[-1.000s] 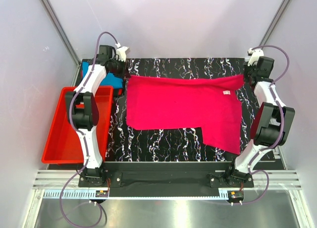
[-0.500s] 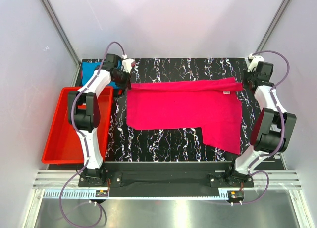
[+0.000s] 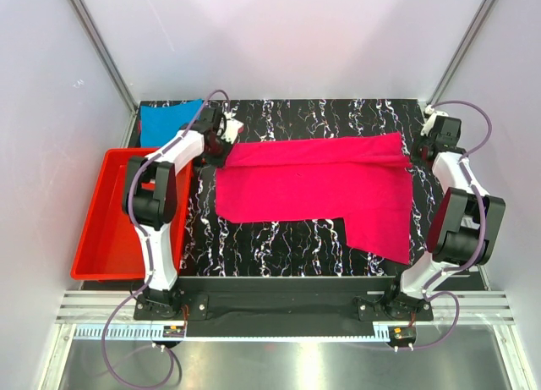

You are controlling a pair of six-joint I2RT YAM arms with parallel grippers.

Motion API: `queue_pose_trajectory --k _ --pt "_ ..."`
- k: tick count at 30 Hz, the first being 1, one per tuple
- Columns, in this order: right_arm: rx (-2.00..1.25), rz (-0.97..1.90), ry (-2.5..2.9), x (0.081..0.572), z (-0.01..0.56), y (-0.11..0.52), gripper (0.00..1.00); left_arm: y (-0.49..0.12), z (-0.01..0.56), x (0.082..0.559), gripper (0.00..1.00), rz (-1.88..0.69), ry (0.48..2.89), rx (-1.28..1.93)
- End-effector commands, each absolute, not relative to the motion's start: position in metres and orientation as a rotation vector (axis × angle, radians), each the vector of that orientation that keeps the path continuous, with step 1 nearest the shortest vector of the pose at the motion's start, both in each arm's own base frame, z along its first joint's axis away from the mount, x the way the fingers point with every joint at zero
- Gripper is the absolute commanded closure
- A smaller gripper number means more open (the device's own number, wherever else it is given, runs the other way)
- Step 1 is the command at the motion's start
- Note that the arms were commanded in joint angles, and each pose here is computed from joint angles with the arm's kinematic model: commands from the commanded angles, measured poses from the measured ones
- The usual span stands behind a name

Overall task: Fold and stack the t-shirts
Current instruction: Fold the tshirt

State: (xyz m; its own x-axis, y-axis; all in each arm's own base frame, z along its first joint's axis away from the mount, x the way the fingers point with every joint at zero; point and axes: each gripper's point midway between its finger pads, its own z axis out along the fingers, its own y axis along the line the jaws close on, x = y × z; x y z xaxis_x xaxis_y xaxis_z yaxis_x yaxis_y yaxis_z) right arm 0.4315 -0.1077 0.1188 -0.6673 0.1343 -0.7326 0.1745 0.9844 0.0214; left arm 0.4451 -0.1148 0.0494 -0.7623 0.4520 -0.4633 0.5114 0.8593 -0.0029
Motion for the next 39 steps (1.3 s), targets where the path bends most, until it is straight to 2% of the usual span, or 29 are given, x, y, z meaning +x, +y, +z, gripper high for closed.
queue_pose_trajectory --k 1,9,14,27,34,39 --pt "0.263 -0.056 2.281 0.427 0.121 -0.105 1.0 -0.091 0.09 0.463 1.0 0.017 2.459 0.609" --pt "0.246 -0.097 2.228 0.436 0.155 -0.112 1.0 -0.072 0.138 0.489 1.0 0.195 2.332 0.497" --pt "0.236 -0.124 2.222 0.431 0.16 -0.114 1.0 -0.071 0.149 0.488 1.0 0.197 2.307 0.467" --pt "0.359 -0.144 2.325 0.398 0.132 -0.113 1.0 -0.07 0.084 0.427 1.0 0.147 2.502 0.583" --pt "0.402 -0.143 2.386 0.395 0.121 -0.114 1.0 -0.101 0.06 0.408 0.94 -0.045 2.632 0.668" --pt "0.426 -0.181 2.407 0.392 0.12 -0.119 0.99 -0.099 0.066 0.398 0.9 -0.048 2.638 0.675"
